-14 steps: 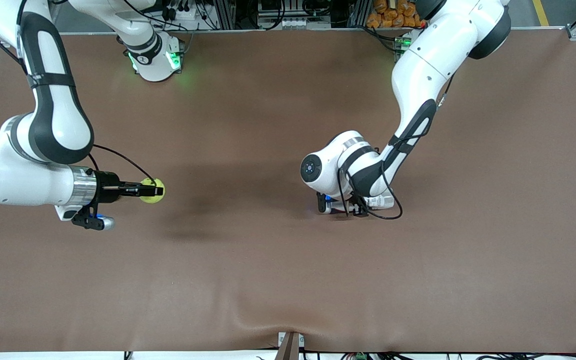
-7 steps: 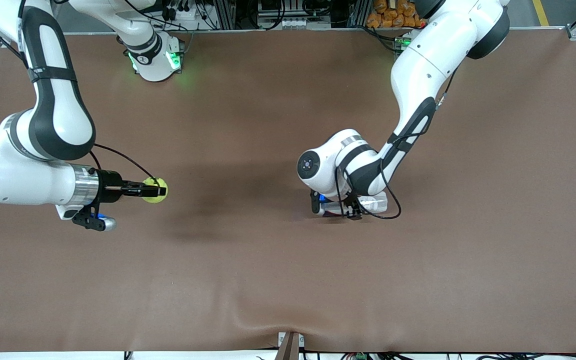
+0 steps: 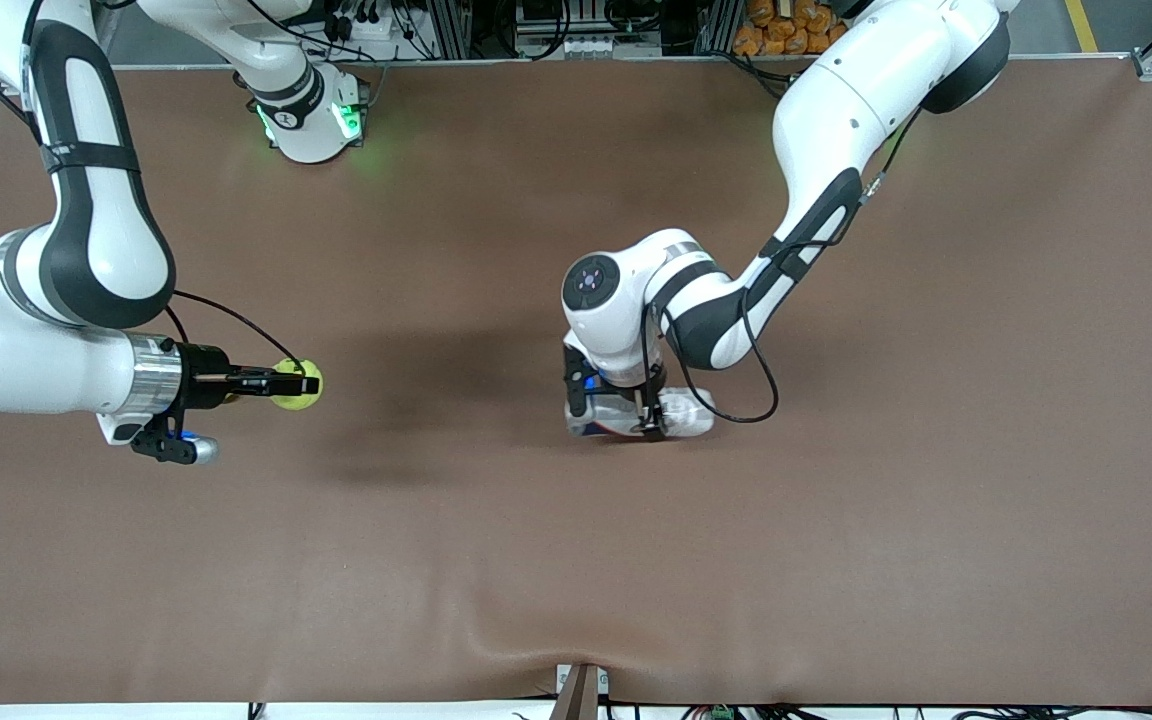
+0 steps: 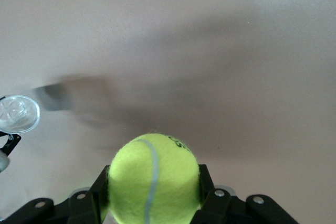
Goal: Insert tennis ball vertically with right arm
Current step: 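Lift the tube upright with the left gripper while the right gripper lifts the ball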
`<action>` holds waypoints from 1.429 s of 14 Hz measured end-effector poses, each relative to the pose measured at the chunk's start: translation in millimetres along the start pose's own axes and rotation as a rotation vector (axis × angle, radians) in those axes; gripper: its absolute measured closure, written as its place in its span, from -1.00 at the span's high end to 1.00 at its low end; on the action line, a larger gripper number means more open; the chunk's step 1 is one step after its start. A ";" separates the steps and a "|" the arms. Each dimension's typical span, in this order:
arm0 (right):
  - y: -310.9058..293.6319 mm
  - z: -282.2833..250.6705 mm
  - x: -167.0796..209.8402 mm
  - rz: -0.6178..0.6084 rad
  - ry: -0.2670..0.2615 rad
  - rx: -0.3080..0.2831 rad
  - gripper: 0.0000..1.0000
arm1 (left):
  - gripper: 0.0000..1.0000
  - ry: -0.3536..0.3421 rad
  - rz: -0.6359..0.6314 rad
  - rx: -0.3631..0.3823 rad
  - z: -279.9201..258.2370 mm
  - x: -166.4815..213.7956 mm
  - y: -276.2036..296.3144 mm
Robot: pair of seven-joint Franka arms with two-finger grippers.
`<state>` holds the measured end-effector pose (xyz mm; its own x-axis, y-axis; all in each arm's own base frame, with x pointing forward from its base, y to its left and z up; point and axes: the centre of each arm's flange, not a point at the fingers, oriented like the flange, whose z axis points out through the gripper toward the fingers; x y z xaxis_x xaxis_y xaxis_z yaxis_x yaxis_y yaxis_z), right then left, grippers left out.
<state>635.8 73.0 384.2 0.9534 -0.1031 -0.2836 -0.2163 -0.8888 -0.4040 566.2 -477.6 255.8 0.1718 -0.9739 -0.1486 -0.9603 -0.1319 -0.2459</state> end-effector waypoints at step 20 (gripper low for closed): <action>14.0 0.6 1.3 -0.162 -0.005 -0.080 0.34 | 0.27 0.799 -0.362 0.084 -71.0 59.3 8.9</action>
<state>633.9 60.7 377.7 0.9732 0.0463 -0.2251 -0.0424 -0.9264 -0.3740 552.3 -549.6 312.8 0.2268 -0.7170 0.6592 -0.8521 -0.4738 -0.2223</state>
